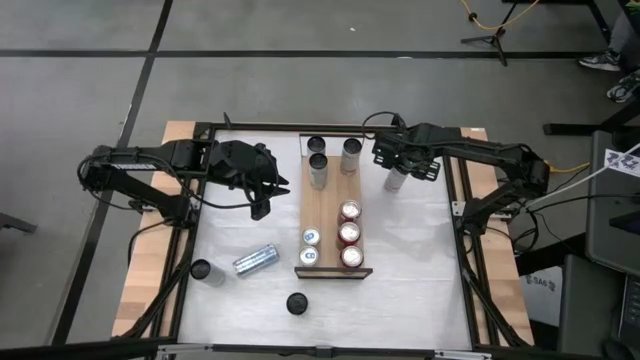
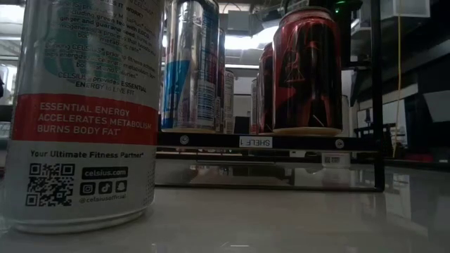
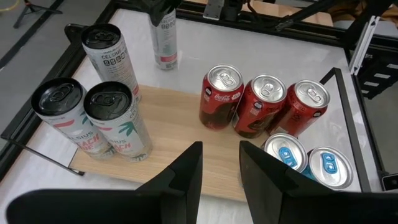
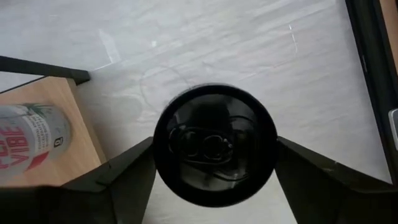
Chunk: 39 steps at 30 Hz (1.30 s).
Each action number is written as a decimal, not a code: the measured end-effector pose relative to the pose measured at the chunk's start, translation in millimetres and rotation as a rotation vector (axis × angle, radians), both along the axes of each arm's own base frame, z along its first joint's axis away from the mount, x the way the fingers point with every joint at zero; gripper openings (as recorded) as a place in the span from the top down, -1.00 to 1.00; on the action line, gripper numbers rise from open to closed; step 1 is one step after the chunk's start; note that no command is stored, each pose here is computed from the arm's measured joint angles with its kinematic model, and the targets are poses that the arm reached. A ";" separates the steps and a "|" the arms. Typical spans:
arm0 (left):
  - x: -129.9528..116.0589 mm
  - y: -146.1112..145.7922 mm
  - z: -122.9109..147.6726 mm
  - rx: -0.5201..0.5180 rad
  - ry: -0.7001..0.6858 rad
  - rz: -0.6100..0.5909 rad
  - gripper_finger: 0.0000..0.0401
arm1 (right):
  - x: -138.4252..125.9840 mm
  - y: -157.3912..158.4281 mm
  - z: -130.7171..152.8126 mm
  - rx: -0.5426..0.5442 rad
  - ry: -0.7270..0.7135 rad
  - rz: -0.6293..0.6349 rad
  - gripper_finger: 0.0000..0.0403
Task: Place canned beverage on shelf
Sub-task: Put the white pink soda can on the shelf aligned with the other white pink soda can
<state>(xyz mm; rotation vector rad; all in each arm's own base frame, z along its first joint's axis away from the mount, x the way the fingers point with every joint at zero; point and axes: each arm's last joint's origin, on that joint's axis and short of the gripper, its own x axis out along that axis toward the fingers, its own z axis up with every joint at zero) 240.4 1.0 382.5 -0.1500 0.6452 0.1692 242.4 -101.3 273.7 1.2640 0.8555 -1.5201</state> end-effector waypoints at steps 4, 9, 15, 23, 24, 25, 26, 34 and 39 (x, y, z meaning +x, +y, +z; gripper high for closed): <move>0.1 0.0 0.0 0.000 0.000 0.000 0.52 | 0.0 0.2 0.0 0.002 -0.001 0.000 -0.50; 0.0 0.0 0.0 0.000 0.000 0.000 0.52 | -0.2 0.3 0.1 0.003 -0.001 -0.001 -0.50; 0.0 0.0 0.0 0.000 0.000 0.000 0.52 | -4.1 1.5 5.8 0.001 -0.020 0.021 -0.51; 0.0 0.0 0.0 0.000 0.000 0.000 0.52 | -24.7 8.4 31.9 -0.078 -0.096 0.072 -0.51; 0.1 0.0 0.0 0.000 0.000 0.000 0.52 | -28.1 9.5 35.7 -0.092 -0.104 0.089 -0.51; 0.1 0.0 0.0 0.000 0.000 0.000 0.52 | -31.6 10.7 39.5 -0.107 -0.111 0.107 -0.51; 0.0 0.0 0.0 0.000 0.000 0.000 0.52 | -35.2 11.9 43.3 -0.123 -0.115 0.136 -0.51; 0.0 0.0 0.0 0.000 0.000 0.000 0.52 | -59.8 21.3 65.6 -0.220 -0.079 0.538 -0.51; 0.0 0.6 0.1 0.012 -0.001 0.018 0.52 | -65.9 25.9 69.9 -0.206 -0.064 0.781 -0.51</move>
